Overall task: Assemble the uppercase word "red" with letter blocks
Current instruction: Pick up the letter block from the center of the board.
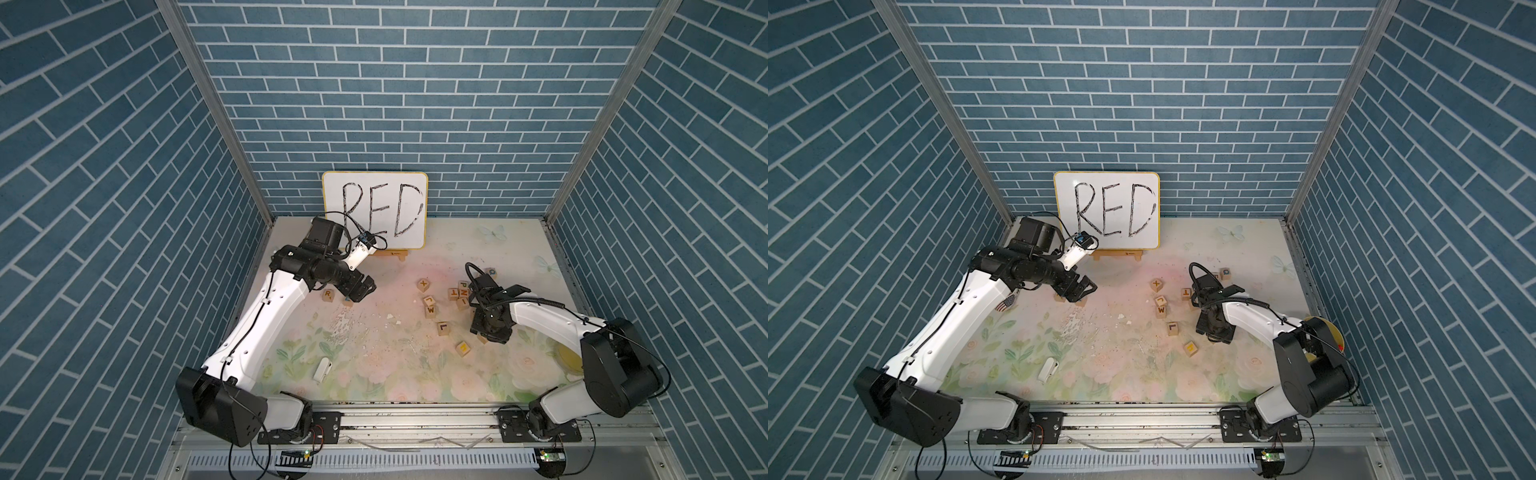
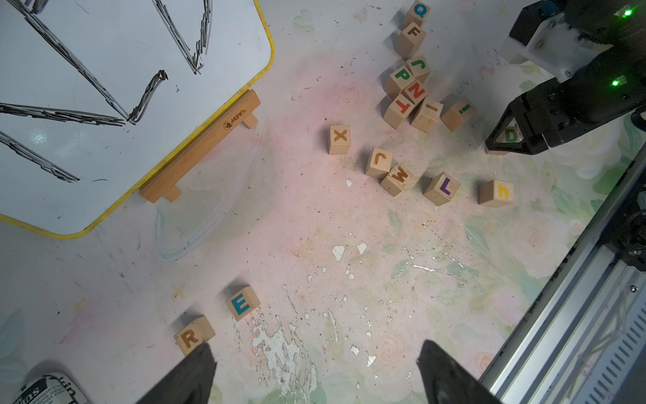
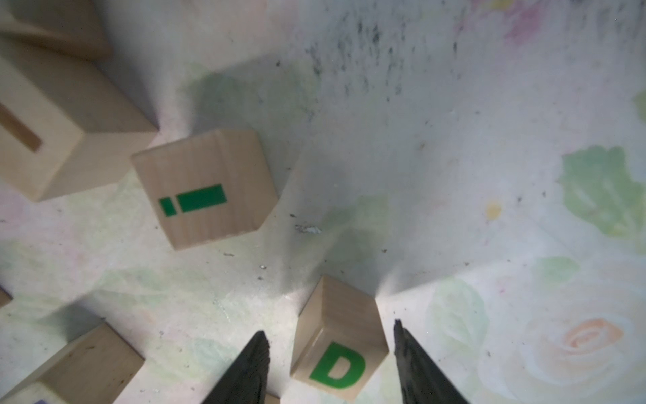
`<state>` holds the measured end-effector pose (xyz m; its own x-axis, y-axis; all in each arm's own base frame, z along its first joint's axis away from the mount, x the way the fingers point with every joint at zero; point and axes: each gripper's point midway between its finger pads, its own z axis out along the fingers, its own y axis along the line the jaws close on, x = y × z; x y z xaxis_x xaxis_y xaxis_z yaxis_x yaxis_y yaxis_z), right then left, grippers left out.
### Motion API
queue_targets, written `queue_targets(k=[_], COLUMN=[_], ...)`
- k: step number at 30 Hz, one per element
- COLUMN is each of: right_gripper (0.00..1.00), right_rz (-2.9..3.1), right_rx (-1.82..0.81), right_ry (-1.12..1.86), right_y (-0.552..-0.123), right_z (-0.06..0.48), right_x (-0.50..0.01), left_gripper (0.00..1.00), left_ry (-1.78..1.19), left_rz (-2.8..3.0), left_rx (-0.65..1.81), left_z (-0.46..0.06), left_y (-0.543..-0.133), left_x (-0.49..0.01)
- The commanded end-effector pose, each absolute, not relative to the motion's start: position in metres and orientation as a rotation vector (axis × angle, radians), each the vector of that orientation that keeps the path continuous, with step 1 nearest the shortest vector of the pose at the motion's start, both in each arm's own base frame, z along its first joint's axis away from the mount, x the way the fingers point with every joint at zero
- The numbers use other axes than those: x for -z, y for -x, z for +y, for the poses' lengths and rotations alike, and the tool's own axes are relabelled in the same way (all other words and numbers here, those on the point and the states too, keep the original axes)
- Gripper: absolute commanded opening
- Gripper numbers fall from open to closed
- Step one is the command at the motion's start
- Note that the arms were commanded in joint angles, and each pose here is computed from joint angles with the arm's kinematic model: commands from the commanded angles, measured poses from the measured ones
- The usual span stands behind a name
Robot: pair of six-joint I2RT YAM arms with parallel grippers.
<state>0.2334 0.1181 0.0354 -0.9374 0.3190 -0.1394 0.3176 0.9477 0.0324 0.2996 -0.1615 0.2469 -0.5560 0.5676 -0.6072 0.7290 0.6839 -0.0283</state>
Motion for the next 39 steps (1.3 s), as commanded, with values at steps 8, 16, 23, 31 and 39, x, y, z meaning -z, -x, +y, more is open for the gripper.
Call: queue_targets(k=[8,16,23,31,39], right_gripper=[0.58,0.54,0.49,0.41,0.3], right_rz=[2.978,2.97,2.97,2.983,2.972], right_rx=[-0.01,-0.048,-0.064,-0.04,0.0], right_ry=[-0.583,-0.587,-0.574,-0.547,-0.518], right_y=[-0.225,-0.23,-0.234,-0.236,-0.234], right_z=[0.115,0.12,0.124,0.124,0.118], right_x=[-0.021,-0.02,-0.022,-0.019,-0.027], left_gripper=[0.93,0.93,0.93,0.93,0.93], left_ry=[-0.993,-0.997,-0.999,-0.996,-0.939], left_rz=[2.305,2.313,2.315,2.317,2.335], left_rx=[0.381,0.402,0.395,0.393,0.324], left_z=[-0.163,-0.165,-0.164,-0.163,-0.154], left_y=[-0.297,-0.296,-0.294,-0.291,-0.299], left_x=[-0.25,-0.245,-0.245,-0.245,-0.248])
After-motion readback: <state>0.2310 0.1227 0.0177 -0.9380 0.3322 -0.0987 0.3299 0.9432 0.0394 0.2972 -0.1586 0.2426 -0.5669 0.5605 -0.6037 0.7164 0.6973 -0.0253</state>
